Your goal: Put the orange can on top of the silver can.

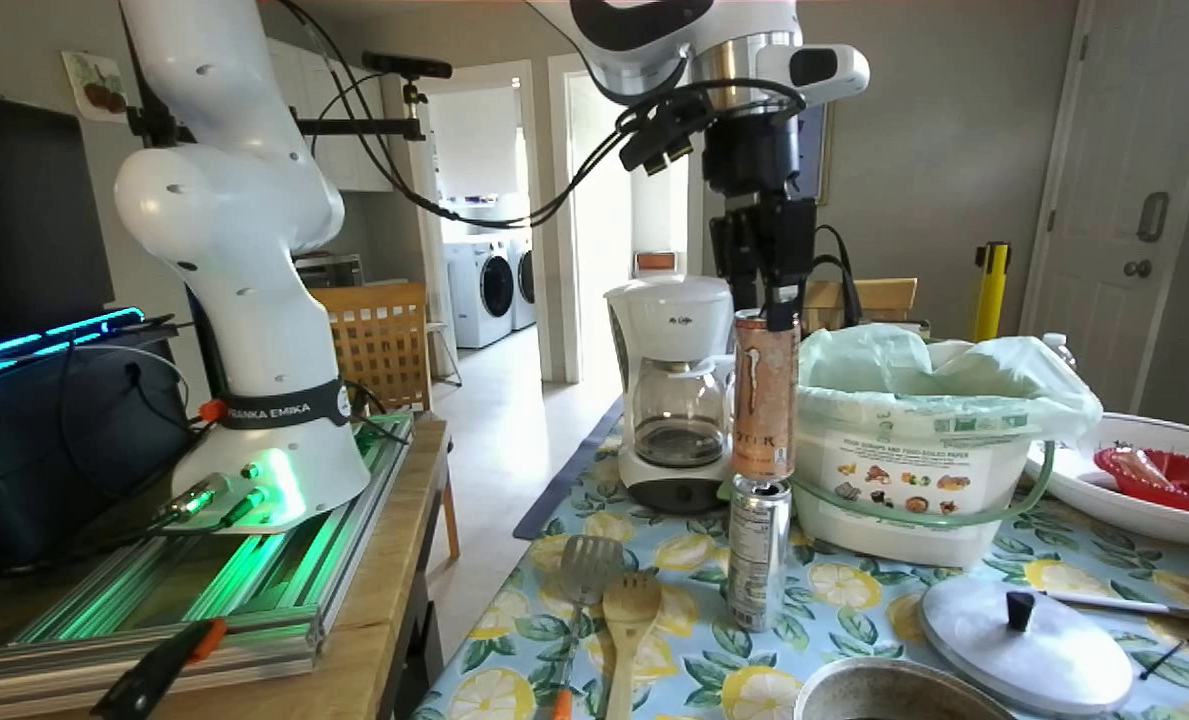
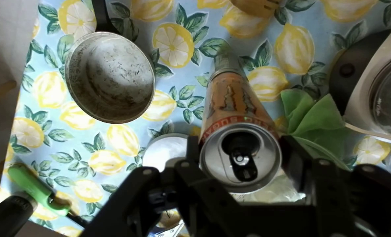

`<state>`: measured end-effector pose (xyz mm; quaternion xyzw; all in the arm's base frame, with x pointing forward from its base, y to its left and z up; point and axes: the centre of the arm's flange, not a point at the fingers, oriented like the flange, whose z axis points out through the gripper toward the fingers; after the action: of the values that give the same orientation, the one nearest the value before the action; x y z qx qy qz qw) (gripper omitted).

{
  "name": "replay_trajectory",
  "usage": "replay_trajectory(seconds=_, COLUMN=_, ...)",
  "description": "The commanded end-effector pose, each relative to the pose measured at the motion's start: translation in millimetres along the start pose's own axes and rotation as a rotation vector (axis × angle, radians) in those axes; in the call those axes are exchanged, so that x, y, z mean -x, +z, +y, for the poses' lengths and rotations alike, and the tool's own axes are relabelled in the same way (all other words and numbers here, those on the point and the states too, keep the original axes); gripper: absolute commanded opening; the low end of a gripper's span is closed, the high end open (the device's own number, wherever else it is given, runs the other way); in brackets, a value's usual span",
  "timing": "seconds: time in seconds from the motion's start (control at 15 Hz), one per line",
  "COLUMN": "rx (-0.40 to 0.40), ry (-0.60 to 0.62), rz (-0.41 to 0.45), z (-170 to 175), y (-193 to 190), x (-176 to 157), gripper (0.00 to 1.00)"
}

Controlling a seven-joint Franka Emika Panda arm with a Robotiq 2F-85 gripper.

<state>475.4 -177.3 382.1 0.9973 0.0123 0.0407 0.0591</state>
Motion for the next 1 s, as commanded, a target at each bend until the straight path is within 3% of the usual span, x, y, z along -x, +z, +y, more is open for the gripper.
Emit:
replay_trajectory(seconds=0.0, rx=0.009, ry=-0.021, rz=0.011, z=-0.5, y=4.5, x=1.9, gripper=0.38)
replay_trajectory(seconds=0.93, rx=0.008, ry=-0.018, rz=-0.001, z=0.6, y=15.2, x=0.1, gripper=0.38)
